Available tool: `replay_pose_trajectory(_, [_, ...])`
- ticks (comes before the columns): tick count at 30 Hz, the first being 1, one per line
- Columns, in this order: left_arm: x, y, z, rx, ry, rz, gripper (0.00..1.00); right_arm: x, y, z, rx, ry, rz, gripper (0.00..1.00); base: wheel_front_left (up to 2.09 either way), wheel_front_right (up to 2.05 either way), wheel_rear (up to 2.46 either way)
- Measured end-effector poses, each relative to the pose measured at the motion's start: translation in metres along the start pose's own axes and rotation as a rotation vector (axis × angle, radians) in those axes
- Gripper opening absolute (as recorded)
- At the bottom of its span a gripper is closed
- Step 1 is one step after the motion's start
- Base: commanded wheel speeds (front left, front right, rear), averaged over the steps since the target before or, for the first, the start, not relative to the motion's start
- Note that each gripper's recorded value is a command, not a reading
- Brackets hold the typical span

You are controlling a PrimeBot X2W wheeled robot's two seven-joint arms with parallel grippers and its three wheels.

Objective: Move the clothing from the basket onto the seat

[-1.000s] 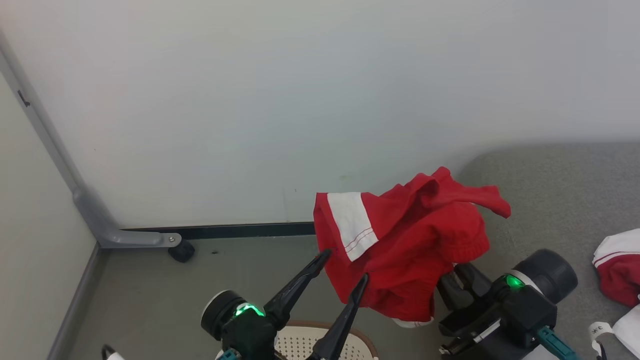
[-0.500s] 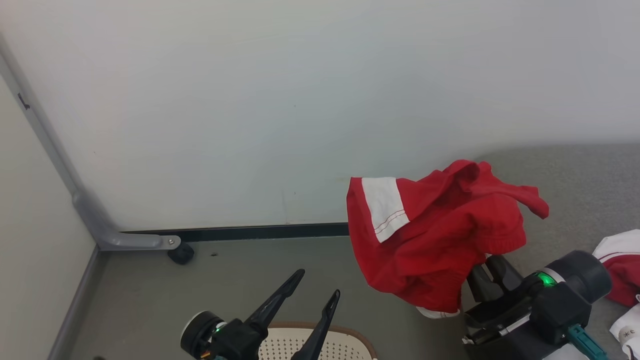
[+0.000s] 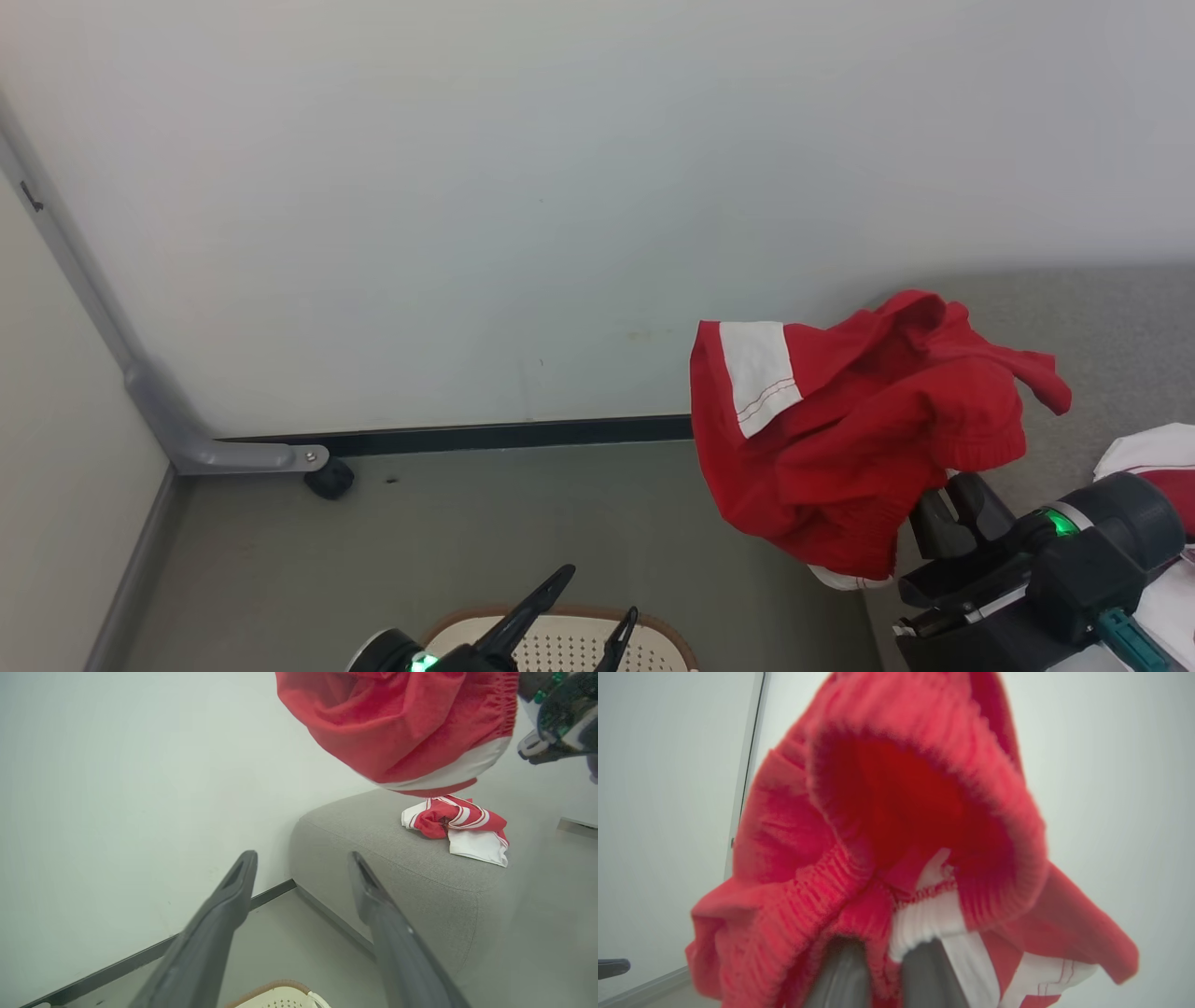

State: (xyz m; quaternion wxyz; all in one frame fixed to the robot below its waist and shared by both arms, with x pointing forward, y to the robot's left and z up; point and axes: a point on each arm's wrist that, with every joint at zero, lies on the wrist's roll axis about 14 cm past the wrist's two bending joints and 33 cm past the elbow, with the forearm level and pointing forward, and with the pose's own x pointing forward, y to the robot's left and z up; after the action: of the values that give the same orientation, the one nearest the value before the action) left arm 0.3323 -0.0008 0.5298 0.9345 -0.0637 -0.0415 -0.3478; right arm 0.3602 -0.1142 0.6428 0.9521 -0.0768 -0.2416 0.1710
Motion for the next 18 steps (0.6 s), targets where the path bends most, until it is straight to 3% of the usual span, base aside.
replay_pose_trajectory(18, [-0.011, -0.021, -0.045, -0.017, 0.138, -0.071, 1.0, -0.029, -0.033, -0.008, -0.033, 0.056, -0.12, 0.0, 0.0, 0.0, 0.0])
